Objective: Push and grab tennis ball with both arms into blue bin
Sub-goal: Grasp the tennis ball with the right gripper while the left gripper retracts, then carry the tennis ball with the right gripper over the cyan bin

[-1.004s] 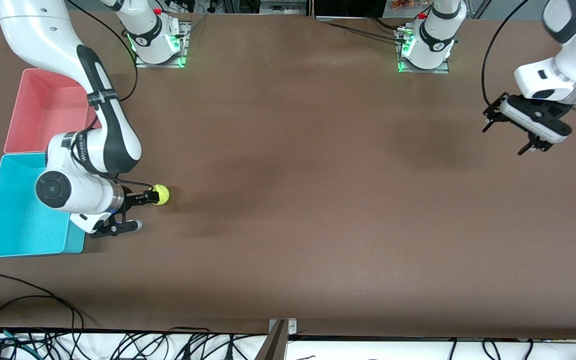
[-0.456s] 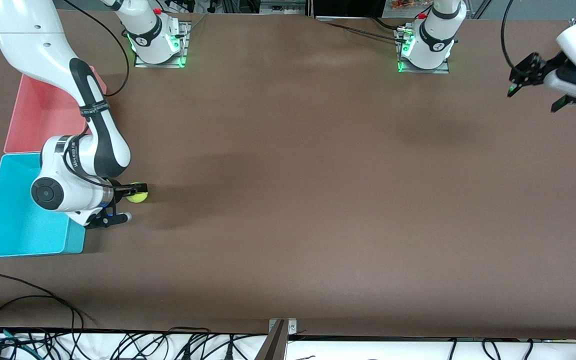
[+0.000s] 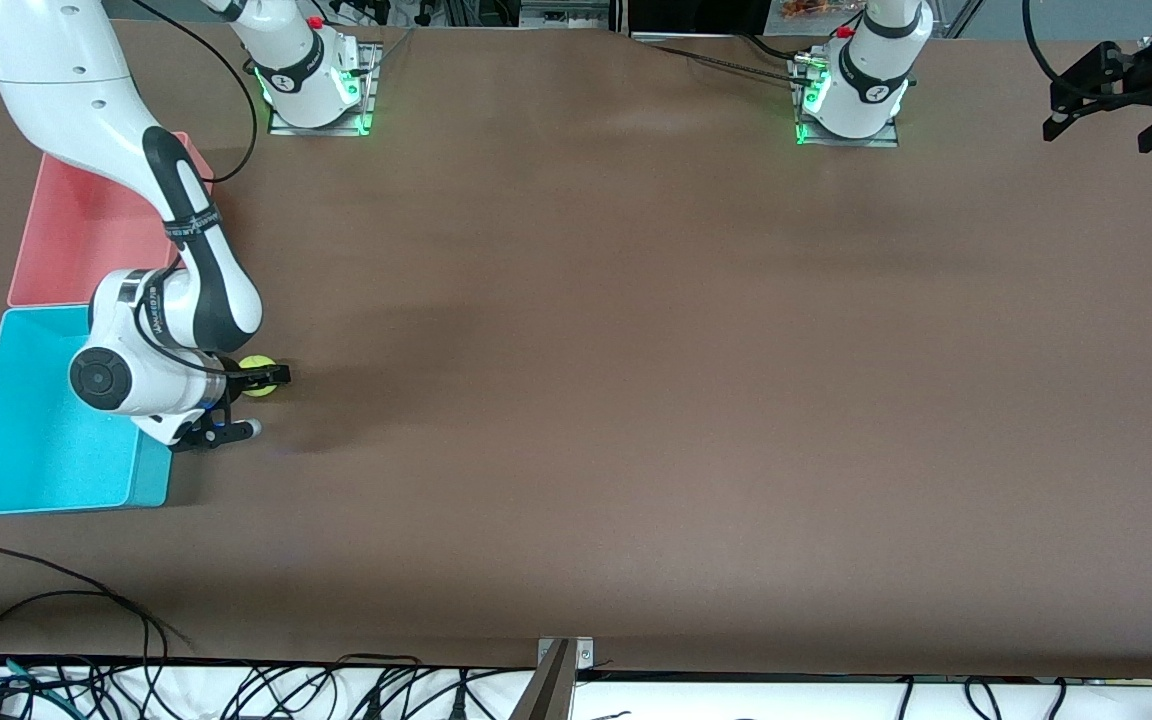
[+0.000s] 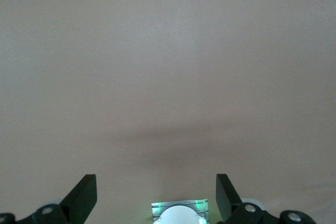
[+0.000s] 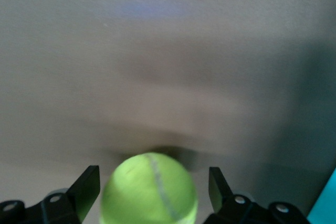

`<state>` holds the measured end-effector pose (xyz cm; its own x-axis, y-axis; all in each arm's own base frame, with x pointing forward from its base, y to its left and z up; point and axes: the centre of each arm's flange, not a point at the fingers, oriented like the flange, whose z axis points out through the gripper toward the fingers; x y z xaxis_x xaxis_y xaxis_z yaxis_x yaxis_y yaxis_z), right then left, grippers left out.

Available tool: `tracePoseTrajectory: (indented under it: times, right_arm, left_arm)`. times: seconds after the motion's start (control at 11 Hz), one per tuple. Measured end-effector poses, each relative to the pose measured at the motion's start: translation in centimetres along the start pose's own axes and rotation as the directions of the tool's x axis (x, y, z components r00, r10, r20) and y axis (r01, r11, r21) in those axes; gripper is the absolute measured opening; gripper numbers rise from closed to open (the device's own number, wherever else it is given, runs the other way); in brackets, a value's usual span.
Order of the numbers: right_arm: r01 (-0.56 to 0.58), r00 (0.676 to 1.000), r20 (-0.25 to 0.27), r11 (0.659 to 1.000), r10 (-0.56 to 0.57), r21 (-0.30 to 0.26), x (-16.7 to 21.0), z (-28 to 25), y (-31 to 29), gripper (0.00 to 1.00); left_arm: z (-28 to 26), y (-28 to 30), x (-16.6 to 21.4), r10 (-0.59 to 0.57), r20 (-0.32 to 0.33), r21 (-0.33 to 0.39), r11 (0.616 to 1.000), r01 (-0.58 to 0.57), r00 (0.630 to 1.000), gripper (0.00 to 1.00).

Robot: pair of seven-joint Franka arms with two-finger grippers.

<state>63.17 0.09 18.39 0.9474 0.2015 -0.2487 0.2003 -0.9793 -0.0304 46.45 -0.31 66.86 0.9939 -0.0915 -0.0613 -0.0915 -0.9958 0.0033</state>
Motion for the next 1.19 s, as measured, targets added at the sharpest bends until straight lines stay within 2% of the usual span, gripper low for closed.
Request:
tracePoseTrajectory:
  times: [0.18, 0.55, 0.73, 0.91, 1.09, 1.19]
  right_arm:
    - [0.008, 1.000, 0.026, 1.000, -0.008, 0.009, -0.5, 1.0, 1.0, 0.89]
    - [0.006, 0.994, 0.105, 0.999, -0.009, 0.032, -1.5, 1.8, 1.3, 0.91]
    - [0.002, 0.993, 0.115, 0.999, -0.006, 0.035, -1.7, 1.8, 1.5, 0.88]
    - [-0.015, 0.993, 0.113, 0.999, 0.011, 0.040, -2.0, 1.8, 2.6, 0.63]
    - [-0.020, 0.995, 0.099, 0.999, 0.016, 0.038, -1.7, 1.2, 3.0, 0.61]
    - [-0.016, 0.996, 0.087, 0.999, 0.013, 0.036, -1.4, 0.6, 2.8, 0.56]
  left_arm:
    - [0.2, 1.0, 0.3, -0.023, 0.004, 0.000, 1.000, 0.023, 1.000, 1.00]
    - [0.3, 1.9, 1.0, -0.019, -0.006, 0.000, 1.000, 0.019, 1.000, 1.00]
    - [0.1, 1.7, 1.8, -0.019, -0.015, -0.003, 1.000, 0.019, 1.000, 1.00]
    - [0.0, 1.5, 2.5, -0.018, -0.016, -0.007, 1.000, 0.018, 1.000, 1.00]
    - [-0.1, 1.1, 3.9, -0.020, -0.022, -0.012, 1.000, 0.020, 1.000, 1.00]
    - [-0.1, 0.9, 4.4, -0.023, -0.022, -0.015, 1.000, 0.022, 0.999, 1.00]
